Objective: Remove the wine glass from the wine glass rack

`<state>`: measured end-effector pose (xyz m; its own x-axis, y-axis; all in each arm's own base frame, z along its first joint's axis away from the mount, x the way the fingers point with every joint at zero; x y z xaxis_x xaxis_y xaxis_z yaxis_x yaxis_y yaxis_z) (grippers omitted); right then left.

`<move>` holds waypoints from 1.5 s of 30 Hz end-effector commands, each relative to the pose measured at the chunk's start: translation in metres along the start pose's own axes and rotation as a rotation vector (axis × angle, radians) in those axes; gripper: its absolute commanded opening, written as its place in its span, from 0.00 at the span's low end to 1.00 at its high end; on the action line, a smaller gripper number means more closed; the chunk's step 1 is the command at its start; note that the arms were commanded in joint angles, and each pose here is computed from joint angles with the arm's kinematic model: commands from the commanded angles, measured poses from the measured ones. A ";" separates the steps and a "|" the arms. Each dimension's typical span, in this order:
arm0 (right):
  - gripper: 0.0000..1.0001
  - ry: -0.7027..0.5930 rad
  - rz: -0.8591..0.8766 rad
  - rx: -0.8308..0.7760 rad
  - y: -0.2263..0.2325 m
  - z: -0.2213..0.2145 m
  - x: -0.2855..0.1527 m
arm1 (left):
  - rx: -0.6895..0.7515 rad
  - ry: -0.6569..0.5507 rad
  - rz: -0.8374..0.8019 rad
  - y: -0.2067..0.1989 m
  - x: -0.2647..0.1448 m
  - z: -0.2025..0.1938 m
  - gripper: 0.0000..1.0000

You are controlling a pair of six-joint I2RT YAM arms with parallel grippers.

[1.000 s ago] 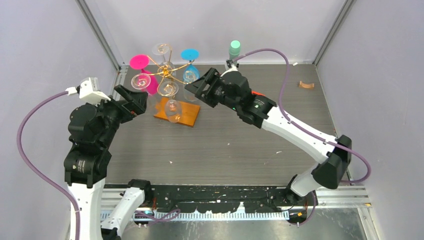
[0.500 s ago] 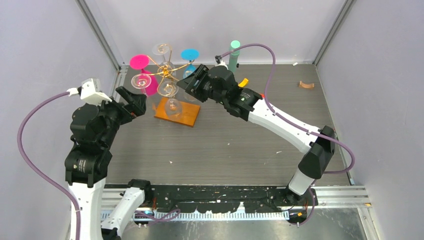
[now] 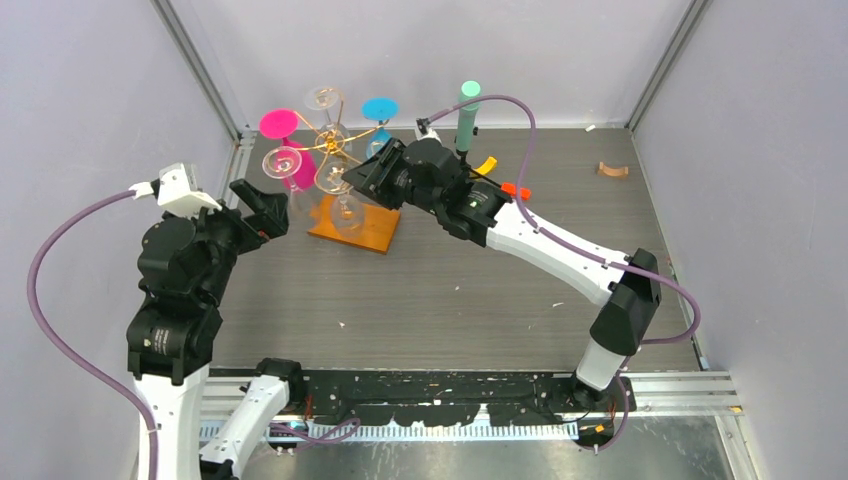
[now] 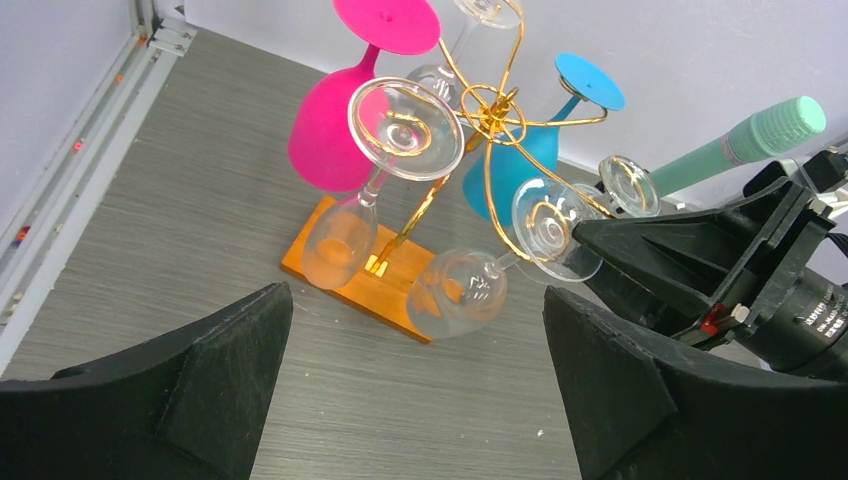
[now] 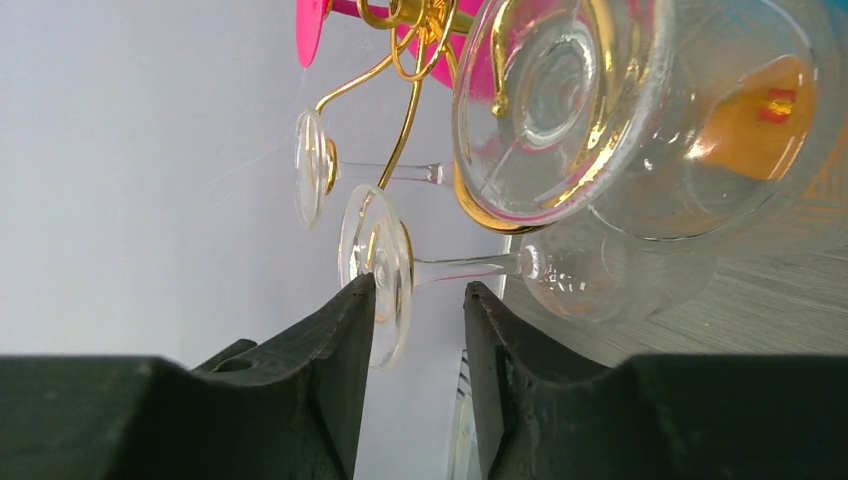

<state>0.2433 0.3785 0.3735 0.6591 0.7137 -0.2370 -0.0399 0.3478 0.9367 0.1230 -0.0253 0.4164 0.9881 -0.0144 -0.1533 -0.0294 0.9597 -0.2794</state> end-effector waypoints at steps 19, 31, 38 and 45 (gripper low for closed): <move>0.02 -0.073 0.134 0.065 0.027 0.007 -0.002 | 0.046 -0.016 0.031 0.005 -0.004 -0.002 1.00; 0.01 -0.045 0.215 0.109 0.045 0.008 -0.017 | 0.052 -0.020 0.040 0.005 -0.004 -0.002 1.00; 0.00 -0.009 0.249 0.121 0.052 0.003 -0.028 | 0.051 -0.022 0.044 0.006 -0.004 -0.002 0.99; 0.00 0.008 0.270 0.110 0.060 0.000 -0.026 | 0.050 -0.021 0.046 0.006 -0.003 -0.002 1.00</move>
<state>0.2360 0.3893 0.3824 0.6384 0.7529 -0.1599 -0.0303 0.2322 0.9722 0.1205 -0.0218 0.4128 0.9872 0.0219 -0.1578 -0.0591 0.9702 -0.2348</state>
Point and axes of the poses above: each gripper's point midway between its finger pads, its own x axis out along the fingers, its own y axis along the line the jaws close on, z = x × y, the point moved 10 cm from there along -x, back along the fingers, and after that the axes turned 7 degrees about x, right-handed, at the moved point
